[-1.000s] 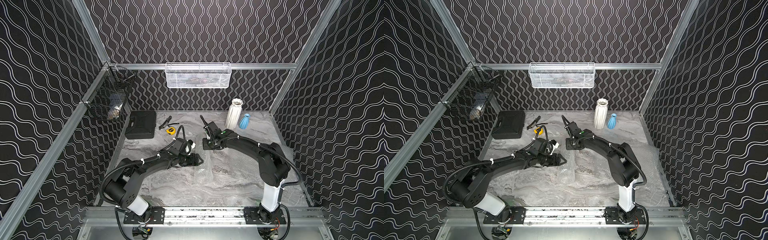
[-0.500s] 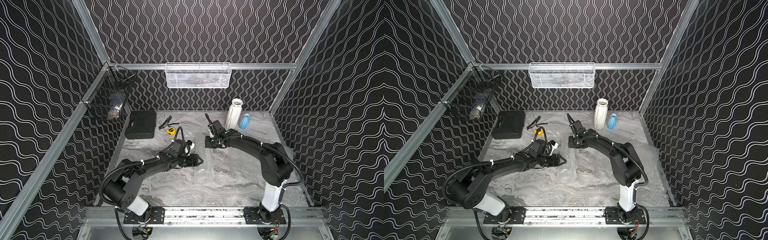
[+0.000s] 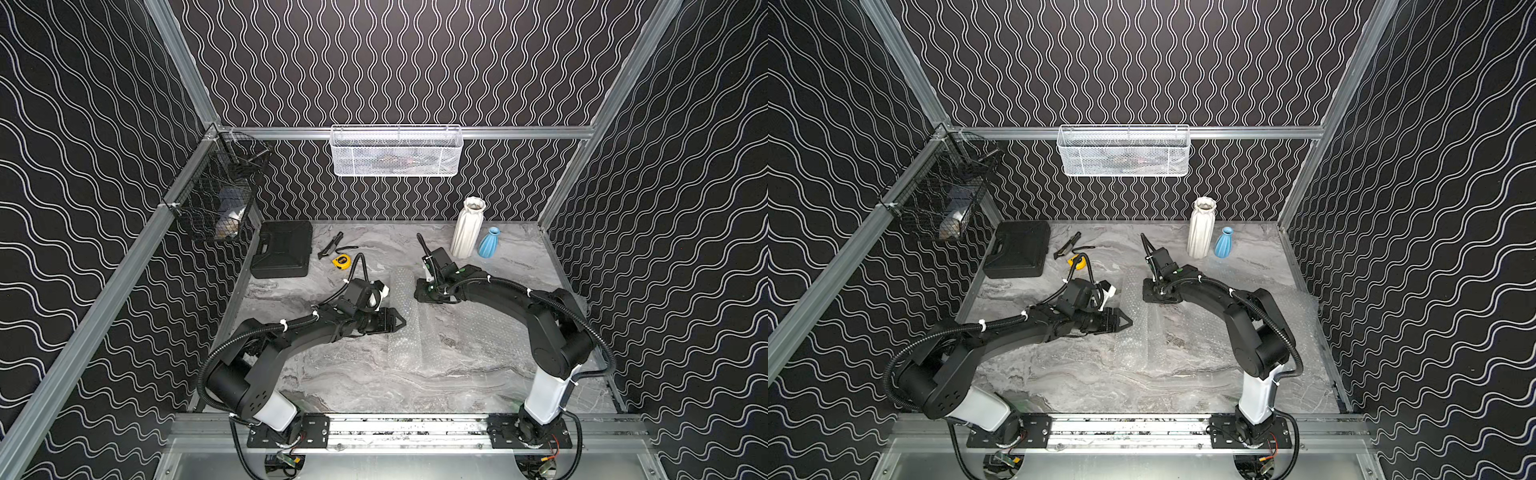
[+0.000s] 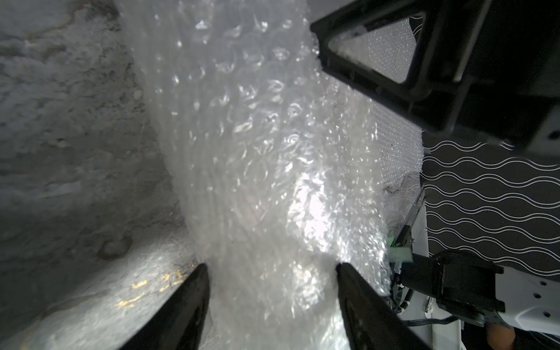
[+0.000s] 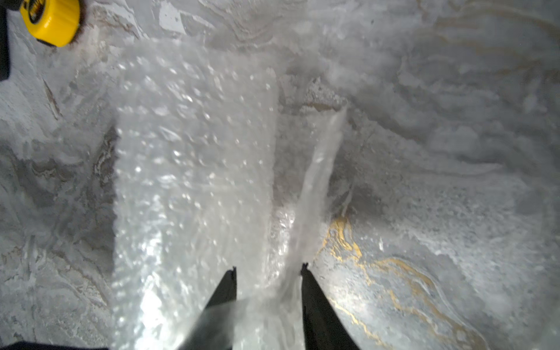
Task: Unwrap the vase from the bubble wrap
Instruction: Unwrap the bubble wrap at the center of the board.
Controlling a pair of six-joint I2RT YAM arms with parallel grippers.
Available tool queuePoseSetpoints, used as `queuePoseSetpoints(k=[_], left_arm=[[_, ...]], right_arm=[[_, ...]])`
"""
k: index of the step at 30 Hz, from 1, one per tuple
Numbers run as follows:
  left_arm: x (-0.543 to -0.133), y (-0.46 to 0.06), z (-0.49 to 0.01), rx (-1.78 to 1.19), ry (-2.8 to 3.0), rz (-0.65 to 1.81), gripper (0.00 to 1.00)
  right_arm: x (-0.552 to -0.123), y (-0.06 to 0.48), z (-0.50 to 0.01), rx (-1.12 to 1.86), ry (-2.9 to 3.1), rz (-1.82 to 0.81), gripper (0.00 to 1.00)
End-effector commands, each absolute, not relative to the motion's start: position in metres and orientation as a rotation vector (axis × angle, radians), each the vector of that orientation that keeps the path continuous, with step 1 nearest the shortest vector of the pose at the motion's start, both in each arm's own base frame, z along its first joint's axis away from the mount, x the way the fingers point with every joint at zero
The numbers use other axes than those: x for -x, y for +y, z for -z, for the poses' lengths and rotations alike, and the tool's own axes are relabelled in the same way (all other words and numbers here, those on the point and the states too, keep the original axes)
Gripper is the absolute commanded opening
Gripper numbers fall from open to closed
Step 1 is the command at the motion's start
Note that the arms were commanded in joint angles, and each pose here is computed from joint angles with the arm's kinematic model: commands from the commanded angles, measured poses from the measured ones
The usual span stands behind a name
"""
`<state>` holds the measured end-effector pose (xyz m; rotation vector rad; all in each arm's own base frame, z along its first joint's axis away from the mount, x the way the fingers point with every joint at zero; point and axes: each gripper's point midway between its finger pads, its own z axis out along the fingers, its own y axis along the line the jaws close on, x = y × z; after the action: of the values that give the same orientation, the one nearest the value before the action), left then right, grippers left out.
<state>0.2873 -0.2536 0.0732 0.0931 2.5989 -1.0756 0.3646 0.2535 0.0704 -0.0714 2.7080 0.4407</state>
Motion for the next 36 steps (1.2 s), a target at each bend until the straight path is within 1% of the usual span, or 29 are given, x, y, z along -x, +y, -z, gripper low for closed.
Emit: queuePoseSetpoints(k=[1,5,7,8,12,17,20,23,29,36], left_arm=[[-0.265,-0.234,-0.046,-0.056,2.756,0.943,0.68],[-0.266,-0.234,-0.048,-0.059,2.752,0.944,0.68],[-0.266,-0.234,-0.049,-0.06,2.75,0.946,0.68],[-0.266,-0.234,-0.049,-0.06,2.75,0.947,0.68],[-0.266,-0.235,-0.05,-0.062,2.745,0.955,0.68],[-0.266,-0.239,-0.053,-0.072,2.735,0.988,0.68],[-0.269,-0.241,-0.06,-0.085,2.715,0.996,0.69],[-0.274,-0.242,-0.071,-0.102,2.686,0.997,0.73],[-0.286,-0.243,-0.092,-0.105,2.604,0.984,0.81],[-0.289,-0.247,-0.097,-0.091,2.541,1.039,0.85]], right_arm=[[-0.361,0.249,-0.073,0.053,2.694,-0.457,0.39],[-0.351,0.236,-0.067,0.032,2.706,-0.419,0.42],[-0.352,0.233,-0.068,0.023,2.702,-0.42,0.42],[-0.343,0.227,-0.056,0.018,2.735,-0.403,0.42],[-0.334,0.224,-0.047,0.013,2.756,-0.431,0.41],[-0.327,0.221,-0.038,0.0,2.768,-0.452,0.32],[-0.325,0.22,-0.039,0.0,2.763,-0.463,0.21],[-0.326,0.22,-0.045,0.012,2.754,-0.456,0.14],[-0.327,0.224,-0.059,0.056,2.737,-0.484,0.09],[-0.327,0.228,-0.079,0.106,2.707,-0.516,0.06]])
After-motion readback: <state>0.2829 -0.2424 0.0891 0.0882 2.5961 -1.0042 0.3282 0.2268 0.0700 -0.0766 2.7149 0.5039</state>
